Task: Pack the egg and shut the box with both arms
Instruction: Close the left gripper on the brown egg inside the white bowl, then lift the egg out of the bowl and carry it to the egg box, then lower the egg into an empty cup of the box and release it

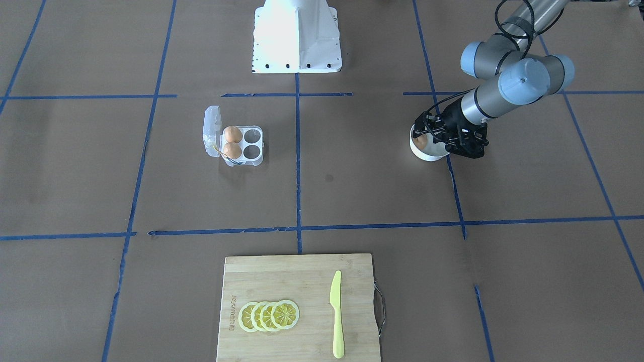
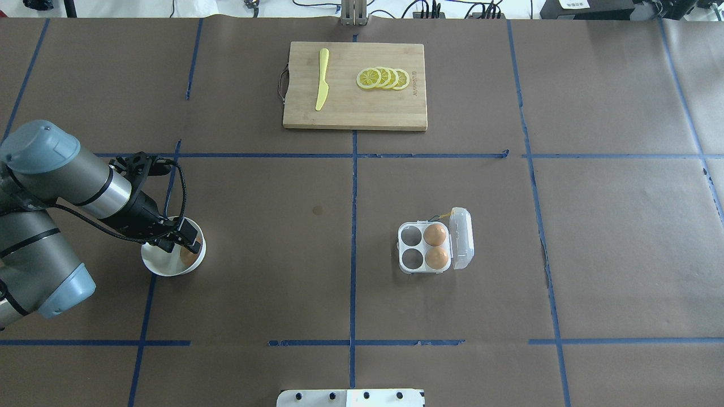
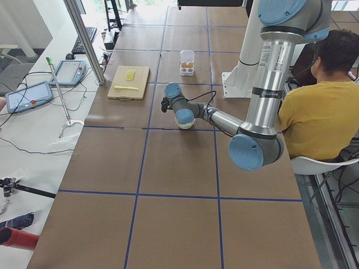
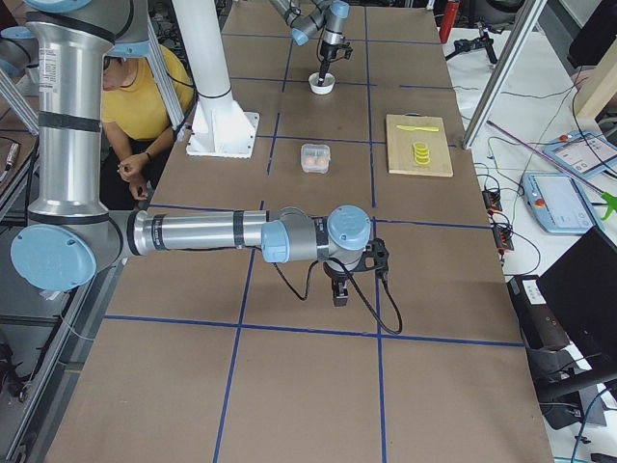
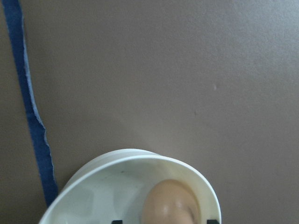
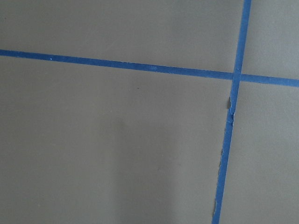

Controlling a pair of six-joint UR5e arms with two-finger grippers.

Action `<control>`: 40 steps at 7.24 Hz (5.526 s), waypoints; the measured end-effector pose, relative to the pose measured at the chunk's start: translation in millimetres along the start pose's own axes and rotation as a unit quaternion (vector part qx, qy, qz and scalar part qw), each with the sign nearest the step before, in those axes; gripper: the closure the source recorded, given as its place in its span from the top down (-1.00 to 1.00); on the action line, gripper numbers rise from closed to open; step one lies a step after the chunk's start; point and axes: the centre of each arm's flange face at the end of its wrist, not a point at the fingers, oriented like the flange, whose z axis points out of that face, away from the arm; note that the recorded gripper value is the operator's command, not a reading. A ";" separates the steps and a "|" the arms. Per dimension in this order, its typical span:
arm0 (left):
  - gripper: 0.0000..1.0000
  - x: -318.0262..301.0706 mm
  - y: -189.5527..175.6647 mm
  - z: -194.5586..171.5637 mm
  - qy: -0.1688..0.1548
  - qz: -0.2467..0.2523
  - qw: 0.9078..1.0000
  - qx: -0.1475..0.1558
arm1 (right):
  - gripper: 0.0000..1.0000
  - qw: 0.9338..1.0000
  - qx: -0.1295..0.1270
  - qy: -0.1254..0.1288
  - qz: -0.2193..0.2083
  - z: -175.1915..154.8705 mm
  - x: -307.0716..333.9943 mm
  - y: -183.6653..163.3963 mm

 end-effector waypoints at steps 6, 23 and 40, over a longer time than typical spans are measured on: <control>0.19 3.1 -5.8 7.6 -0.002 0.000 1.000 -0.003 | 1.00 1.000 -0.001 0.000 0.001 0.6 0.7 0.1; -1.00 98.1 -12.7 -33.7 0.029 0.020 0.999 0.024 | 1.00 1.000 0.003 -0.001 -0.004 -2.9 -3.9 -1.9; 0.05 417.6 -33.9 83.0 0.078 0.033 0.994 0.075 | 1.00 1.000 0.000 -0.014 -0.003 -0.1 -6.2 -2.4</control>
